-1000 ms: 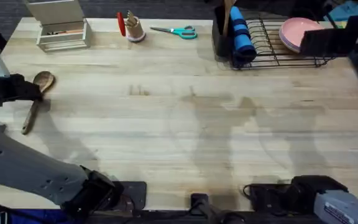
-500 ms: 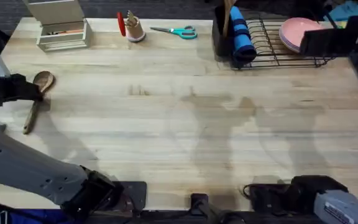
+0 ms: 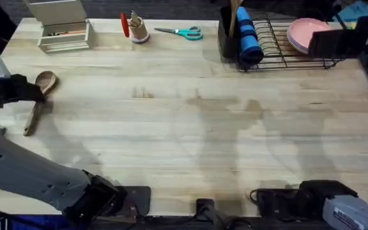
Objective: Pick up the spoon on the table one by one and put them onto the rack
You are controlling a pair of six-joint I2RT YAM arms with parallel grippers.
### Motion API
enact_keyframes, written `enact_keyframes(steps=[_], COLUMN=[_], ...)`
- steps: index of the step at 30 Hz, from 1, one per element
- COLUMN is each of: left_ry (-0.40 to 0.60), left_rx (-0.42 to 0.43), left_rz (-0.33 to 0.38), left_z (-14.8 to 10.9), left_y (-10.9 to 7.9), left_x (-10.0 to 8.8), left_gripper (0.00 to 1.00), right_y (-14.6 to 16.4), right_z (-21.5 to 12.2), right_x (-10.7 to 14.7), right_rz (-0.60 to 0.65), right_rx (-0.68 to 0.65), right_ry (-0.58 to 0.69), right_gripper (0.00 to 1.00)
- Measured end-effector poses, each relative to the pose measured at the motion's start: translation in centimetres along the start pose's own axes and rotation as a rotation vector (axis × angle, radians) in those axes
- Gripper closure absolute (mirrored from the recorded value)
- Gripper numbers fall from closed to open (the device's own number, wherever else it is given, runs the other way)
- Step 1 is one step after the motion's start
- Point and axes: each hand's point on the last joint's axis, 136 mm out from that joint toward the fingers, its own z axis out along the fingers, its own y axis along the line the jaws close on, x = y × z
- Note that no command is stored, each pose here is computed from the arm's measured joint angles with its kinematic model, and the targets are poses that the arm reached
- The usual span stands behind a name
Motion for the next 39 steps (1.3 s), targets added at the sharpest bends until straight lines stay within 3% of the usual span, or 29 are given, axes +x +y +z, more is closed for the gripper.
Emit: enact_keyframes(steps=[10, 17, 27, 28, 39], left_ry=[-0.186, -0.307, -0.441, -0.465, -0.459], left_rx=[-0.022, -0.003, 0.082, 0.136, 0.281], left_rz=[0.013, 0.109, 0.344, 0.431, 0.605], left_z=[-6.0, -10.4, -15.2, -16.1, -16.2], left_y=[-2.4, -7.2, -18.5, -23.0, -32.9], left_x=[-4.6, -7.9, -11.0, -11.2, -9.9], left_gripper=[0.959, 0.958, 0.958, 0.958, 0.958], right_y=[0.0, 0.0, 0.0, 0.0, 0.0], right_z=[0.0, 0.0, 0.0, 0.0, 0.0], right_x=[0.0, 0.0, 0.0, 0.0, 0.0], right_rz=[0.000, 0.000, 0.000, 0.000, 0.000], right_rx=[0.000, 0.000, 0.000, 0.000, 0.000], right_ry=[0.000, 0.000, 0.000, 0.000, 0.000], right_gripper=[0.006, 0.006, 0.006, 0.006, 0.006])
